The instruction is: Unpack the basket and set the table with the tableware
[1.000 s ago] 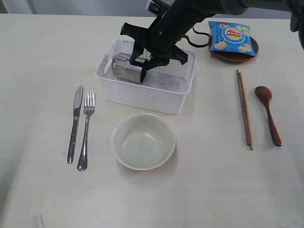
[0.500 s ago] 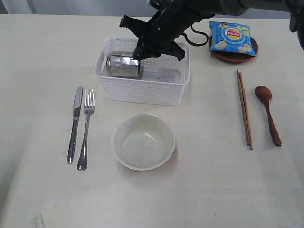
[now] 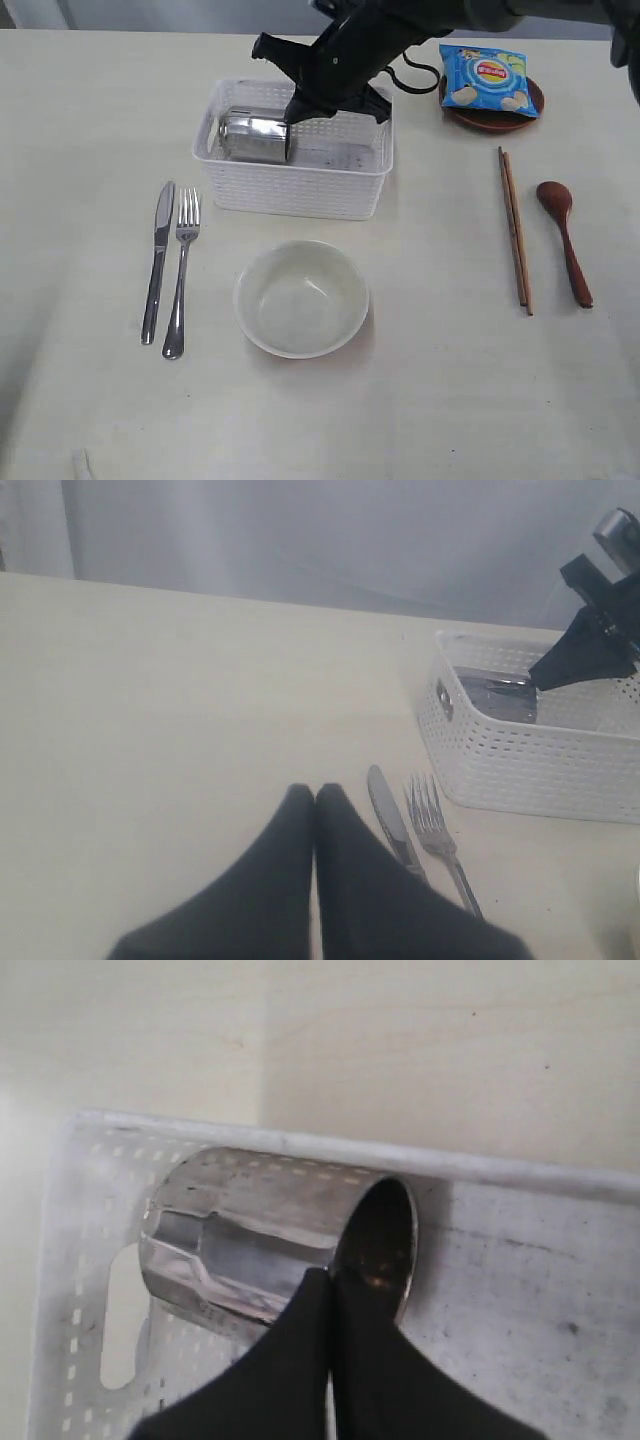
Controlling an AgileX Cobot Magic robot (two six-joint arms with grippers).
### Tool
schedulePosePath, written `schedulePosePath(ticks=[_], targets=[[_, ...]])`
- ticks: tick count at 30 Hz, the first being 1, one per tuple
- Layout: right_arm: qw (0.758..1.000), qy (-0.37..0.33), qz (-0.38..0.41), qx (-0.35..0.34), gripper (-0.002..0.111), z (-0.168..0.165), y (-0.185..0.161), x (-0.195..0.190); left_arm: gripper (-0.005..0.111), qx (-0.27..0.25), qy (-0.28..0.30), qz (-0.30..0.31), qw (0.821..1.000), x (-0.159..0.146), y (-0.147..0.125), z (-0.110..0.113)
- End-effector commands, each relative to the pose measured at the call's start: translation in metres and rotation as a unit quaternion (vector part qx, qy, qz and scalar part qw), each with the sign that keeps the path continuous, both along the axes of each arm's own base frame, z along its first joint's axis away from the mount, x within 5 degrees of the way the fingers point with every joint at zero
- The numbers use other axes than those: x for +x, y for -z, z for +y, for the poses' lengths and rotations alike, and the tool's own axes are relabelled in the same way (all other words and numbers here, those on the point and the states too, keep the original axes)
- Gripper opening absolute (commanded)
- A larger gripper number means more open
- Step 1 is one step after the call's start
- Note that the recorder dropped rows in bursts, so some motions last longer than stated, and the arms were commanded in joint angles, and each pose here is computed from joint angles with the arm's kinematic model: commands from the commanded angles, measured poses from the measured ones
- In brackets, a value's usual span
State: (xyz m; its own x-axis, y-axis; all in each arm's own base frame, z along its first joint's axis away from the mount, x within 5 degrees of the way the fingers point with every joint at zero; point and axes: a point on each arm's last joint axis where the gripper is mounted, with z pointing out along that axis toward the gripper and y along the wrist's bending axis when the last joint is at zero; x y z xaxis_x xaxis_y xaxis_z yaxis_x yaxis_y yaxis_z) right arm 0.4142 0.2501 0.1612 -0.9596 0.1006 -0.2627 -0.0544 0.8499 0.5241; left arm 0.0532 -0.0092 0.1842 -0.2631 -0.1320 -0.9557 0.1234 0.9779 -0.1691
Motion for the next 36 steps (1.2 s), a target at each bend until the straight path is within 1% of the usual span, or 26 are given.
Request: schedulePosePath(ticks=[1, 6, 12, 15, 18, 19, 22, 23, 25, 26, 28, 30, 32, 36], targets=[[0.998, -0.009, -0.010, -0.058, -0.001, -0.010, -0.004, 0.000, 0.000, -0.002, 0.000, -0.006, 1.000, 0.000, 0.000, 0.000], [0.988, 0.012, -0.018, -0.155, -0.001, -0.028, -0.007, 0.001, 0.000, -0.002, 0.000, -0.006, 1.000, 0.000, 0.000, 0.000], [0.964, 0.039, -0.028, -0.263, -0.001, -0.050, -0.016, 0.000, 0.000, -0.002, 0.000, -0.006, 1.000, 0.000, 0.000, 0.000], [0.955, 0.033, -0.031, -0.293, -0.001, -0.055, -0.019, 0.000, 0.000, -0.002, 0.000, -0.006, 1.000, 0.000, 0.000, 0.000], [0.947, 0.042, -0.028, -0.316, -0.001, -0.060, -0.020, 0.000, 0.000, -0.002, 0.000, -0.006, 1.000, 0.000, 0.000, 0.000], [0.941, 0.059, -0.021, -0.334, -0.001, -0.067, -0.021, 0.001, 0.000, -0.002, 0.000, -0.006, 1.000, 0.000, 0.000, 0.000], [0.933, 0.078, 0.005, -0.351, -0.001, -0.085, -0.020, 0.003, 0.000, -0.002, 0.000, -0.006, 1.000, 0.000, 0.000, 0.000], [0.928, 0.086, 0.017, -0.363, -0.001, -0.095, -0.021, 0.005, 0.000, -0.002, 0.000, -0.006, 1.000, 0.000, 0.000, 0.000], [0.921, 0.093, 0.015, -0.379, -0.001, -0.106, -0.027, 0.006, 0.000, -0.002, 0.000, -0.006, 1.000, 0.000, 0.000, 0.000], [0.921, 0.094, 0.012, -0.377, -0.001, -0.106, -0.029, 0.006, 0.000, -0.002, 0.000, -0.006, 1.000, 0.000, 0.000, 0.000], [0.936, 0.085, -0.026, -0.341, -0.001, -0.099, -0.046, 0.007, 0.000, -0.002, 0.000, -0.006, 1.000, 0.000, 0.000, 0.000], [0.958, 0.069, -0.049, -0.272, -0.001, -0.082, -0.059, 0.003, 0.000, -0.002, 0.000, -0.006, 1.000, 0.000, 0.000, 0.000], [0.974, 0.063, -0.040, -0.213, -0.001, -0.071, -0.063, 0.000, 0.000, -0.002, 0.000, -0.006, 1.000, 0.000, 0.000, 0.000], [0.981, 0.042, -0.029, -0.187, 0.000, -0.065, -0.060, -0.002, 0.000, -0.002, 0.000, -0.006, 1.000, 0.000, 0.000, 0.000]])
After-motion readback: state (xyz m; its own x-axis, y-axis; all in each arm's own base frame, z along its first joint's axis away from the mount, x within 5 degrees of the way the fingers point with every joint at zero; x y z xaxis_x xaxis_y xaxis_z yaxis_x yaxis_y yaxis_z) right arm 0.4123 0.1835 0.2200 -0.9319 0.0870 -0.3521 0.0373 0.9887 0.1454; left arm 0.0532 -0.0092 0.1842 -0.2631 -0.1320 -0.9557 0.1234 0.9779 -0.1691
